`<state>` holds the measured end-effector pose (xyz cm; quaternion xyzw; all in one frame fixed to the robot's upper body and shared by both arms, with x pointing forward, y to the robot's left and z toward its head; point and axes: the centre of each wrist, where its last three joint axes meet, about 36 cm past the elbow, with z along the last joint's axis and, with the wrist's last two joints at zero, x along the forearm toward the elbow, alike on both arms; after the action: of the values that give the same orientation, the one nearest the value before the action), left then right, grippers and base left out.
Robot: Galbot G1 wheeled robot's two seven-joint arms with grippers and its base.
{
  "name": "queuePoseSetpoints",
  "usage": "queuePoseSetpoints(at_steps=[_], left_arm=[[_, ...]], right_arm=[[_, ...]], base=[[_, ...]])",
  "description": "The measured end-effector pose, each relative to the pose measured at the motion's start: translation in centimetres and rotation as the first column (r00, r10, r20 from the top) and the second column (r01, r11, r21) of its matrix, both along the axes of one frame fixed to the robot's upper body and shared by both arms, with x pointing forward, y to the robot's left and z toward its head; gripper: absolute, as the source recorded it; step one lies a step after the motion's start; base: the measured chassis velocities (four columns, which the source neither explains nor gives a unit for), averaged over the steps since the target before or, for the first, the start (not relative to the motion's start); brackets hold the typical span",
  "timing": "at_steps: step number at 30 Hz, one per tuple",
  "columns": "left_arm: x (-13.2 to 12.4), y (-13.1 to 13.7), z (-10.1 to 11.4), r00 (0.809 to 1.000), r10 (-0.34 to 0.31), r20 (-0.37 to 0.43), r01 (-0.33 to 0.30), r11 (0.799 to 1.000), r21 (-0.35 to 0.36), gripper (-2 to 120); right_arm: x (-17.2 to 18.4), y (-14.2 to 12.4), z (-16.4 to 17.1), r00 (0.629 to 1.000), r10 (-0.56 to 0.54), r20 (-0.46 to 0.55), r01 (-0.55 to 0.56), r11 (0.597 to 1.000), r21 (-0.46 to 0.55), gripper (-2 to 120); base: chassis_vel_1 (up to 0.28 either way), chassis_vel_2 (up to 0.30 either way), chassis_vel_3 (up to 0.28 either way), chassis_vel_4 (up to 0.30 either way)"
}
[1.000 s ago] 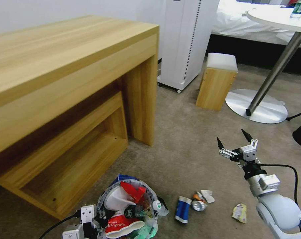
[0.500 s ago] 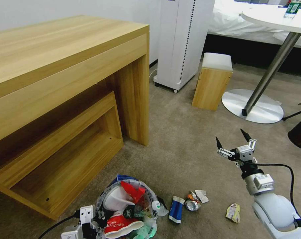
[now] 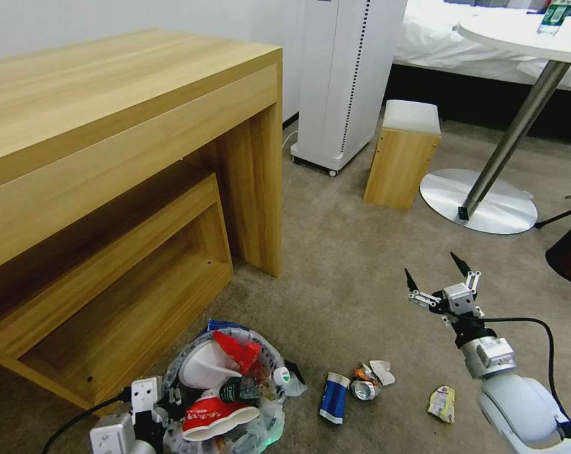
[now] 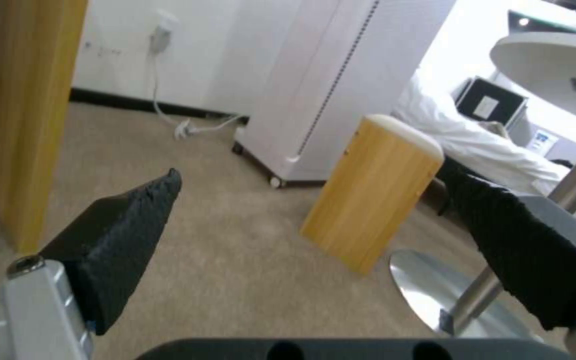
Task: Pick up the trash bin and place the garbage on the floor into it.
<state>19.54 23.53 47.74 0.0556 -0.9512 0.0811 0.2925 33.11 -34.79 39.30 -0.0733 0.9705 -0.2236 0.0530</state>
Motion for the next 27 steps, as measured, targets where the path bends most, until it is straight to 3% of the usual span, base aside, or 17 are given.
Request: queuePoseSetpoints(at_steps=[6, 15, 18, 23, 25, 27], left_arm=[[0.3, 0.9, 1.9, 0.999, 0.04, 0.01, -0.04, 0.999, -0.033, 0], [0.2, 2.1, 2.2, 0.996, 0.081, -0.048, -0.082, 0.996, -0.023, 0], [0.0, 2.3, 2.2, 0.993, 0.091, -0.07, -0.093, 0.995, -0.023, 0], [-0.4, 2.2, 2.0, 0.992, 0.092, -0.084, -0.094, 0.995, -0.015, 0], [-0.9, 1.8, 1.6, 0.992, 0.081, -0.094, -0.082, 0.997, -0.005, 0], [-1.1, 1.6, 1.5, 0.993, 0.076, -0.091, -0.076, 0.997, 0.002, 0]], right_arm=[[-1.2, 0.8, -1.4, 0.996, -0.011, -0.093, 0.009, 1.0, -0.019, 100], [-3.3, 2.5, -5.2, 0.965, -0.017, -0.26, 0.008, 0.999, -0.038, 100], [-4.6, 3.7, -7.2, 0.919, -0.046, -0.391, 0.032, 0.999, -0.041, 100], [-4.8, 4.5, -8.6, 0.868, -0.04, -0.494, 0.054, 0.998, 0.014, 100], [-4.1, 5.4, -9.2, 0.795, 0.018, -0.607, 0.088, 0.986, 0.144, 100], [-3.6, 6.2, -9.4, 0.746, 0.063, -0.663, 0.114, 0.969, 0.22, 100]], base=[[0.0, 0.0, 0.0, 0.0], [0.0, 0.0, 0.0, 0.0], [0.0, 0.0, 0.0, 0.0], [0.0, 0.0, 0.0, 0.0], [0.0, 0.0, 0.0, 0.0], [0.0, 0.0, 0.0, 0.0]])
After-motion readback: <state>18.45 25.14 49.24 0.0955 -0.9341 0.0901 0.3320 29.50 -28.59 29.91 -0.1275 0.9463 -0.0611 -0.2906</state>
